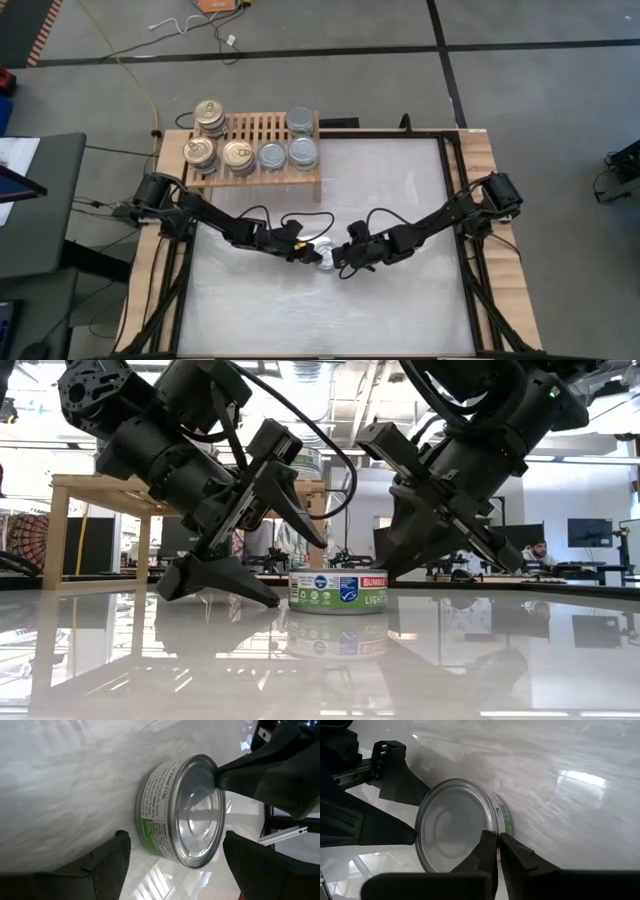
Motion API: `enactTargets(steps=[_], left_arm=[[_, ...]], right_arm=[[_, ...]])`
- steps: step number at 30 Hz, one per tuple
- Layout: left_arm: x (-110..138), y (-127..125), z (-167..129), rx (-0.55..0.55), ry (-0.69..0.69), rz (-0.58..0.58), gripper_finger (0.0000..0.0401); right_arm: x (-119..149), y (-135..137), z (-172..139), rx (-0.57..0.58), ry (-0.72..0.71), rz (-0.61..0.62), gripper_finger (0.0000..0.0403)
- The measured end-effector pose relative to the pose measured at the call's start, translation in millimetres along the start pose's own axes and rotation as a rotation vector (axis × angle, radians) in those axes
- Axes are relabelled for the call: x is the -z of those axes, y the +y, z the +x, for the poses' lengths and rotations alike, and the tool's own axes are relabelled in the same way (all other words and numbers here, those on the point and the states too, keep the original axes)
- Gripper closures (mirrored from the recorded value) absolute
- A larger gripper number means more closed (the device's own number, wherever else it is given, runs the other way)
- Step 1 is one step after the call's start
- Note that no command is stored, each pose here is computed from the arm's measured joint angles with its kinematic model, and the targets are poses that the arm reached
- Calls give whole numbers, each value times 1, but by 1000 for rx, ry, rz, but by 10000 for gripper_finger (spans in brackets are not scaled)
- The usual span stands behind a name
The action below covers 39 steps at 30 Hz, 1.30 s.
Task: Stack canned seafood by type on shelf
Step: Stack the green tuna can on top of the bottom left green tuna can on the shelf
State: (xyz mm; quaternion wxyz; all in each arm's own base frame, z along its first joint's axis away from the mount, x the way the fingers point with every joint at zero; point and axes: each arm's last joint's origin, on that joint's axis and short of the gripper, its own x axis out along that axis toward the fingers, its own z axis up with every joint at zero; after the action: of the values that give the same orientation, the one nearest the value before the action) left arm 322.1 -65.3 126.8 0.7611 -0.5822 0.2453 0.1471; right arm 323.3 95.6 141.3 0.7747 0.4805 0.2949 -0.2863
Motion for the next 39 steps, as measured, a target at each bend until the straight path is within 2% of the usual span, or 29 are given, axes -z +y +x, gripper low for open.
enactTargets(steps=[9, 17, 23, 30, 39], left_arm=[[0, -1, 0, 12, -8, -19, 95], [0, -1, 0, 19, 3, -26, 95], [1, -2, 2, 53, 19, -38, 95], [4, 1, 10, 83, 52, -88, 95], [5, 3, 10, 59, 71, -96, 95]], right_arm=[[0, 0, 0, 3, 0, -3, 386], [-1, 0, 0, 5, -2, -16, 372], [-2, -1, 0, 7, -3, -14, 386], [-2, -2, 0, 20, -2, -7, 379], [-2, -3, 0, 31, -1, 0, 383]])
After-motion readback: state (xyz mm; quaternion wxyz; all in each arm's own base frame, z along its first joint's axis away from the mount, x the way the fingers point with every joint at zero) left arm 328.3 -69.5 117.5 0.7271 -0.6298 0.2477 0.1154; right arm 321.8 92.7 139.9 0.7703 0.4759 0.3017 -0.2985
